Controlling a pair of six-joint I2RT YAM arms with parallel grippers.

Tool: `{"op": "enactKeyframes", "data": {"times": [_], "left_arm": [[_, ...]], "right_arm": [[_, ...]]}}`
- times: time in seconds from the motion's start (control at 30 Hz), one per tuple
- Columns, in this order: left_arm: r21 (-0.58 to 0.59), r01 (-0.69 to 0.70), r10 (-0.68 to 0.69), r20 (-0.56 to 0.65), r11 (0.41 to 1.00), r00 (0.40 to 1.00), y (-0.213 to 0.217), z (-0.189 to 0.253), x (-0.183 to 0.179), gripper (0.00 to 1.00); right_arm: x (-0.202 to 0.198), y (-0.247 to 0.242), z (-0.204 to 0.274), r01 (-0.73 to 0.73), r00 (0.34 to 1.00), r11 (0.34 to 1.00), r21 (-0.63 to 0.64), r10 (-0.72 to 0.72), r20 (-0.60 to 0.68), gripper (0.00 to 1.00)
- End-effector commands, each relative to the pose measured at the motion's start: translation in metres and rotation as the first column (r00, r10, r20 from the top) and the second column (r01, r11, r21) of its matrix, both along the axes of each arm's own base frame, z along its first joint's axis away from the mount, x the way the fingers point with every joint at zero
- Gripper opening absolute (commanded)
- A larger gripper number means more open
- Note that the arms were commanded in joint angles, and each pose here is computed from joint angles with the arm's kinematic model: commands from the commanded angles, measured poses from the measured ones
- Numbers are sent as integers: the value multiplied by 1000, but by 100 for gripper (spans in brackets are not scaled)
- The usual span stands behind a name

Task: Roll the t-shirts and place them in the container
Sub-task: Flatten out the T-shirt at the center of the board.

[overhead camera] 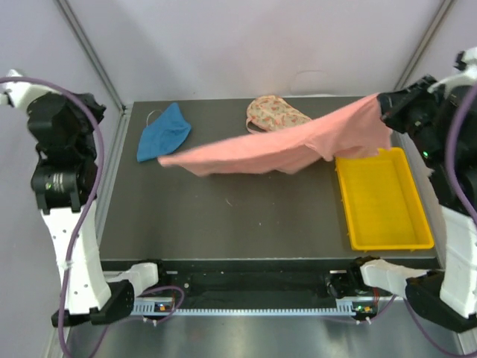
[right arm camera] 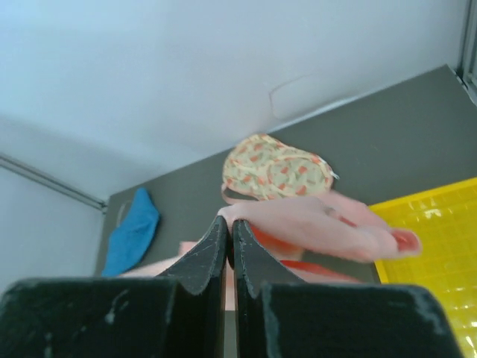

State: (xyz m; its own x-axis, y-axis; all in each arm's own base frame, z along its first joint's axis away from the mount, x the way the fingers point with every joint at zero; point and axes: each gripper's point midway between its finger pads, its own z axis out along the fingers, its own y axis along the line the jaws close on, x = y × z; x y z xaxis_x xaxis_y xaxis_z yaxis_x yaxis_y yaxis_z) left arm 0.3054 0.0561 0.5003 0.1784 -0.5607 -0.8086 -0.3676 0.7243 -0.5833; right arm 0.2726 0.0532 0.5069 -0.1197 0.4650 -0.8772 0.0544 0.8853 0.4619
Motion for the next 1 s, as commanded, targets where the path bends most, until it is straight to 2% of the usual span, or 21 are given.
{"op": "enactKeyframes", "data": {"times": [0.0,0.1,0.13,0.2,0.23,0.3,0.33,0.37,0.4,0.43,0.47,0.5,0.57,0.67,0.7,0.73,0.8,0.83,0.9,0.97], "left_arm": [[-36,47,-41,146,998,989,-11,47,-27,0],[-76,148,-138,119,986,983,-30,36,-17,0],[-111,160,-157,34,981,987,-33,2,-6,0],[-168,263,-265,10,950,964,-55,-30,-5,0],[-231,288,-319,-110,929,941,-65,-94,4,0],[-321,445,-499,-110,836,860,-104,-132,-8,0],[-383,445,-541,-190,809,819,-115,-188,-17,0],[-419,450,-567,-209,788,797,-125,-210,-24,1],[-440,507,-636,-218,741,741,-150,-229,-34,4],[-453,527,-663,-220,719,716,-163,-260,-41,8],[-477,535,-683,-216,698,698,-177,-273,-46,14],[-468,586,-730,-225,662,645,-203,-285,-57,18],[-464,611,-758,-258,641,599,-227,-312,-64,23],[-406,680,-792,-334,610,511,-274,-337,-75,23],[-388,721,-814,-360,574,455,-295,-342,-88,24],[-363,724,-799,-406,586,444,-310,-351,-82,24],[-339,778,-821,-434,530,371,-343,-356,-93,27],[-327,782,-810,-466,531,355,-361,-363,-88,29],[-312,813,-815,-493,492,305,-387,-371,-95,31],[-299,821,-800,-530,487,281,-411,-385,-90,31]], "right_arm": [[-59,-13,55,-39,983,998,53,29,183,0],[-57,-4,47,-78,985,995,55,68,159,0],[-53,-1,40,-87,987,994,61,79,137,0],[-42,10,16,-121,990,991,62,115,84,0],[-41,12,9,-127,990,990,68,122,75,0],[-34,14,-14,-126,992,990,67,124,37,0],[-32,15,-22,-125,992,990,61,124,20,0],[-29,15,-28,-123,992,991,55,123,5,0],[-24,16,-40,-119,992,992,46,120,-25,0],[-23,15,-45,-113,993,993,35,114,-31,0],[-22,12,-49,-98,994,995,30,99,-35,0],[-18,11,-58,-91,994,996,14,91,-53,0],[-15,6,-63,-58,996,998,-4,57,-69,0],[-11,0,-67,-28,996,999,-29,25,-81,0],[-11,-1,-67,-22,996,999,-33,19,-83,0],[-11,-2,-68,-19,996,999,-39,15,-87,0],[-11,-3,-68,-14,996,999,-40,10,-89,0],[-12,-4,-68,-10,996,999,-43,6,-90,0],[-11,-5,-70,-6,995,999,-47,1,-97,0],[-12,-6,-71,-5,995,999,-52,0,-103,0]]}}
